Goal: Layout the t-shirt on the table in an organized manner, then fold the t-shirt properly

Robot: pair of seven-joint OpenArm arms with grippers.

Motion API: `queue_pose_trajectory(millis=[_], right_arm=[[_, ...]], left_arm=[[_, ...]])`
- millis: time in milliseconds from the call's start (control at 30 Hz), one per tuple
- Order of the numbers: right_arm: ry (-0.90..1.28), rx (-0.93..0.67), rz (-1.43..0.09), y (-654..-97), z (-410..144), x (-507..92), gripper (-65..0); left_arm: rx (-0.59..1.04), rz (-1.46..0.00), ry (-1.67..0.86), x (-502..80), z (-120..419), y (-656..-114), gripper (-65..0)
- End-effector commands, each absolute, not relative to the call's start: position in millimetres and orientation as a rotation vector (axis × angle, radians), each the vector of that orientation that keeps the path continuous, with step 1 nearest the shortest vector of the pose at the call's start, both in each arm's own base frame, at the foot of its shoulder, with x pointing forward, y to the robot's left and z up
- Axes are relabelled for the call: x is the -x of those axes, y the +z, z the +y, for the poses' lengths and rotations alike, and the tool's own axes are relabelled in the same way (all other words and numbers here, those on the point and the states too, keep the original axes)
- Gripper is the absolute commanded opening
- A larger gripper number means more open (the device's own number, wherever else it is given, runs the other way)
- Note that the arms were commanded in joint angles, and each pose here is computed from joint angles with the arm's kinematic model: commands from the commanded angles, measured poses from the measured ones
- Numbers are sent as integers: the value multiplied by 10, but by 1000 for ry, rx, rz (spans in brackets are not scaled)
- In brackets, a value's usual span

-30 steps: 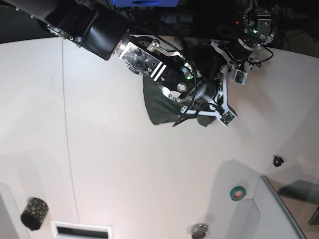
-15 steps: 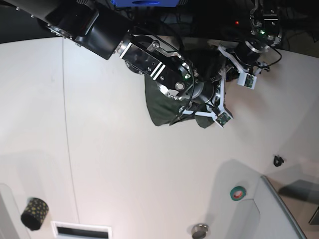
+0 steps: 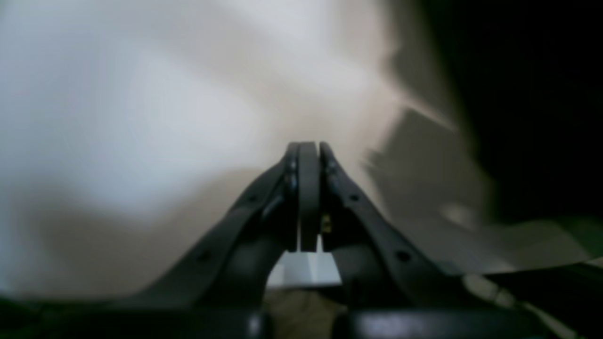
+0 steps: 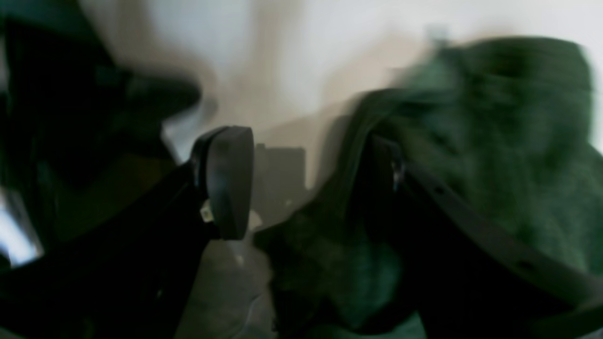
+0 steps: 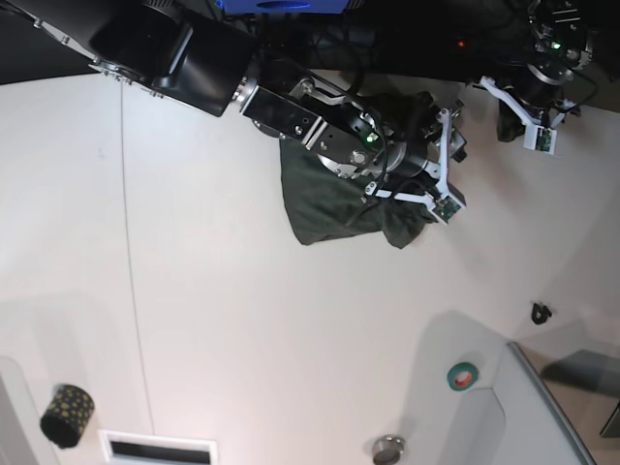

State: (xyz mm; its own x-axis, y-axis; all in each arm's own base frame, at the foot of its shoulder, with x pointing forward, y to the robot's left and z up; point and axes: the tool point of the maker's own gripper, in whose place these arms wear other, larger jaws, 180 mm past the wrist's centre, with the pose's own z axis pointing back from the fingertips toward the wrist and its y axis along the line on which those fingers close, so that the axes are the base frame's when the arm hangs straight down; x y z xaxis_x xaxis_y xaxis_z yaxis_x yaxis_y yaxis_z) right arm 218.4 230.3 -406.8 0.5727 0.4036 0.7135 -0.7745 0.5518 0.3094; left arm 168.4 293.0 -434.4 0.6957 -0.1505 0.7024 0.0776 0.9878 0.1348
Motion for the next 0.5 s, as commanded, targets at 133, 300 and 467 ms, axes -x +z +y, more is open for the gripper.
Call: queue_pose_trajectory(millis=[133, 300, 467], right_arm=[[762, -750, -830, -3371, 2356, -2486, -317], [721, -680, -789, -3622, 2215, -2663, -317], [711, -623, -699, -3987, 2198, -2629, -467]], left_arm=[[-200, -800, -94, -1482, 3424, -4107, -650], [-165, -796, -62, -1261, 3613, -4037, -650], [-160, -799, -46, -1179, 3674, -4002, -650]])
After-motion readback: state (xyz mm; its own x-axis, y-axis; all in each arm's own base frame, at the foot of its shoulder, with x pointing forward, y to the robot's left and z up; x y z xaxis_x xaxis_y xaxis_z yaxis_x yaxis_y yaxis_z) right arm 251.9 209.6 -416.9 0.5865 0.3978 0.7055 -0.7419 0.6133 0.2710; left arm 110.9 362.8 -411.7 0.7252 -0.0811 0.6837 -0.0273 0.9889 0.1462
